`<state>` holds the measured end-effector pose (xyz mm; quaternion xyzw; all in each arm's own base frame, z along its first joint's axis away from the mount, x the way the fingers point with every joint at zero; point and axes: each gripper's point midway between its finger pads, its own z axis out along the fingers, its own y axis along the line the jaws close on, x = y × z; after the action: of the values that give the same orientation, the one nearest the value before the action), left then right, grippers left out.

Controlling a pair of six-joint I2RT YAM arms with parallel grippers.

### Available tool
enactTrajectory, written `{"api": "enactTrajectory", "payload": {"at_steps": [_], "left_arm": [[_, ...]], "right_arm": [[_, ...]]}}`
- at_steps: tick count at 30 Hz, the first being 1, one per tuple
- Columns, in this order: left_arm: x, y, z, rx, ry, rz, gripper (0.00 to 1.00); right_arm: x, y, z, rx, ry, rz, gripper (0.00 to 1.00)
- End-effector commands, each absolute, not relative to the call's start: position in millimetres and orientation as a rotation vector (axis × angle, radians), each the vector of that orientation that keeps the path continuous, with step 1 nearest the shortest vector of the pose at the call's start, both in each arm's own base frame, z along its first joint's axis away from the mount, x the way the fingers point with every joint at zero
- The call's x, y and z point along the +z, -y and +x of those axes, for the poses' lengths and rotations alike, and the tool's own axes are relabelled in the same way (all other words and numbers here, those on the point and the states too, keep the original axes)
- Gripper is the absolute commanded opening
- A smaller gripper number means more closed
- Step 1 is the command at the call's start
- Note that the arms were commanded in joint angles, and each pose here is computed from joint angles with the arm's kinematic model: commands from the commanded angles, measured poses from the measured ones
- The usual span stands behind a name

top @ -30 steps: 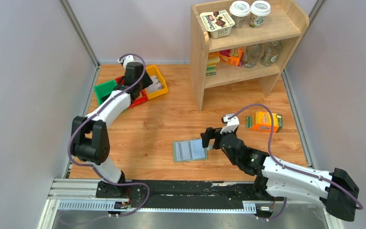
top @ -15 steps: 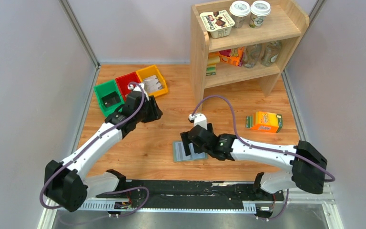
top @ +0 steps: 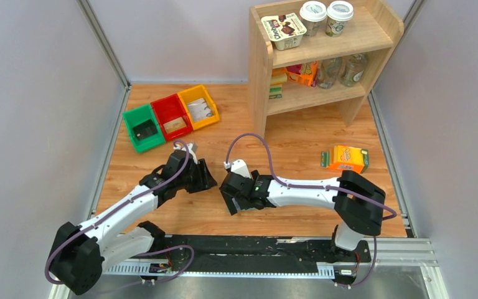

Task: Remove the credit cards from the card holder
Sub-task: Remove the credit card from the card holder.

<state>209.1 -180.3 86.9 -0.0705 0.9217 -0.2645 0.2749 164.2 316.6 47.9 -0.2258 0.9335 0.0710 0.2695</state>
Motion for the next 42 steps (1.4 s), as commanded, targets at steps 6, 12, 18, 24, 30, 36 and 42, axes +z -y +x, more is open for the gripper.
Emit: {"api": "enactTrajectory", "payload": {"at_steps": [6,12,18,24,30,36,42], "left_arm": [[89,202,204,-0.836,-2.451,-0.178,0.54],[89,208,203,-0.849,-2.461,-0.162,0.54],[91,215,203,-0.861,-2.469,-0.153,0.54],[94,228,205,-0.88,-2.474,-0.126,0.54],[89,245,209,-0.901,-2.496,-0.096,0.54],[83,261,218,-0.913,-2.521,-0.071,0.5],[71,273,229,-0.886,-2.556,-0.035,0.32]], "right_arm": [[34,-321,168,0.134,-2.57,-0.589,1.0],[23,-307,172,0.189,-2.627,-0.518,0.94],[18,-303,172,0.283,-2.658,-0.479,0.76],[14,-300,173,0.371,-2.674,-0.438,0.62],[9,-290,176,0.447,-2.696,-0.361,0.52],[7,-287,177,0.516,-2.709,-0.32,0.49],[5,-287,175,0.561,-2.726,-0.309,0.47]]}}
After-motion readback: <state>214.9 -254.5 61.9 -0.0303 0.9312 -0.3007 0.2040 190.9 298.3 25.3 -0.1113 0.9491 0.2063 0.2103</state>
